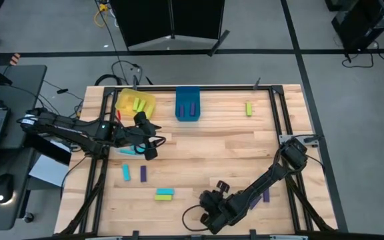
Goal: Sort blocks
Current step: Put the purple block into the blue bin
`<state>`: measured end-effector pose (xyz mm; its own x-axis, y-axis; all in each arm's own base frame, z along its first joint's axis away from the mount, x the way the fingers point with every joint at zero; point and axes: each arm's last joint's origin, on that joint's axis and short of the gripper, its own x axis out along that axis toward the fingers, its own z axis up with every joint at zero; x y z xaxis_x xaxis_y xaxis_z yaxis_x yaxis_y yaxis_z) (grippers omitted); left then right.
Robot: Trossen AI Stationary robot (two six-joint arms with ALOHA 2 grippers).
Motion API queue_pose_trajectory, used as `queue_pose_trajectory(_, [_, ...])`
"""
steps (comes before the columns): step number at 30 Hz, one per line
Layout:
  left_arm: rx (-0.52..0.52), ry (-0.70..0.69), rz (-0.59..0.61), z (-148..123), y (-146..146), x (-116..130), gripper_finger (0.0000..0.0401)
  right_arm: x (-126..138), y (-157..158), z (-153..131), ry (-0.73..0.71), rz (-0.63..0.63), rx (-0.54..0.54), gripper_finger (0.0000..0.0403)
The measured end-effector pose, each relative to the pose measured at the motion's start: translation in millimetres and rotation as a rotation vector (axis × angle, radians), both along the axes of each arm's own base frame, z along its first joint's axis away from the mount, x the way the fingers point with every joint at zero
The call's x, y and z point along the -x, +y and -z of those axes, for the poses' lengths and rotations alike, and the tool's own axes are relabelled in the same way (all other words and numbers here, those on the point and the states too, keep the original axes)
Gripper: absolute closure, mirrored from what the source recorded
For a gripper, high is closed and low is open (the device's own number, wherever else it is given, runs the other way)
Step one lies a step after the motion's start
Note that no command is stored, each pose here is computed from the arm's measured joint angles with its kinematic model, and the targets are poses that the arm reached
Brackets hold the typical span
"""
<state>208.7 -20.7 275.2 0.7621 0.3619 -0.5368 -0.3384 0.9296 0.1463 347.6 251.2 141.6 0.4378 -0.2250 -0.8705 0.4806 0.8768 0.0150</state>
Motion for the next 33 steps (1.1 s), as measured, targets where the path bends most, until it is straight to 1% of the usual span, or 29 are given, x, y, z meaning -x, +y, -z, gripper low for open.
queue_pose_trajectory(3, [0.0, -0.001, 0.0, -0.1, 0.0, -0.1, 0.016, -2.6, -5.7, -11.2, -0.03, -0.008, 0.025, 0.0284])
queue_pose_trajectory(8, [0.0, -0.003, 0.0, -0.2, 0.0, -0.2, 0.016, -11.2, -20.9, -17.7, -0.047, -0.022, 0.098, 0.0284])
queue_pose_trajectory(12, [0.004, -0.029, 0.0, -2.2, -0.3, -1.6, 0.016, -24.7, -42.1, -23.7, -0.071, -0.021, 0.178, 0.0284])
queue_pose_trajectory(16, [0.011, -0.064, 0.0, -4.8, -0.6, -3.6, 0.016, -40.4, -69.5, -38.1, -0.119, -0.006, 0.238, 0.0284])
queue_pose_trajectory(18, [0.027, -0.116, -0.007, -8.6, -0.9, -6.0, 0.016, -47.9, -85.3, -46.6, -0.145, 0.015, 0.273, 0.0283])
queue_pose_trajectory(20, [0.059, -0.197, -0.029, -14.9, -1.0, -7.8, 0.016, -53.8, -101.7, -54.7, -0.166, 0.042, 0.311, 0.0283])
queue_pose_trajectory(23, [0.127, -0.329, -0.062, -25.7, -1.1, -9.4, 0.016, -61.0, -127.4, -70.7, -0.203, 0.085, 0.352, 0.0283])
queue_pose_trajectory(27, [0.189, -0.446, -0.076, -36.0, -1.1, -9.9, 0.016, -66.9, -162.7, -91.7, -0.233, 0.131, 0.397, 0.0283])
queue_pose_trajectory(30, [0.232, -0.521, -0.078, -45.8, -0.3, -4.2, 0.016, -68.6, -188.6, -100.2, -0.216, 0.154, 0.433, 0.0283])
queue_pose_trajectory(33, [0.25, -0.592, -0.073, -59.1, 1.9, 9.5, 0.016, -69.4, -214.8, -107.6, -0.195, 0.173, 0.465, 0.0283])
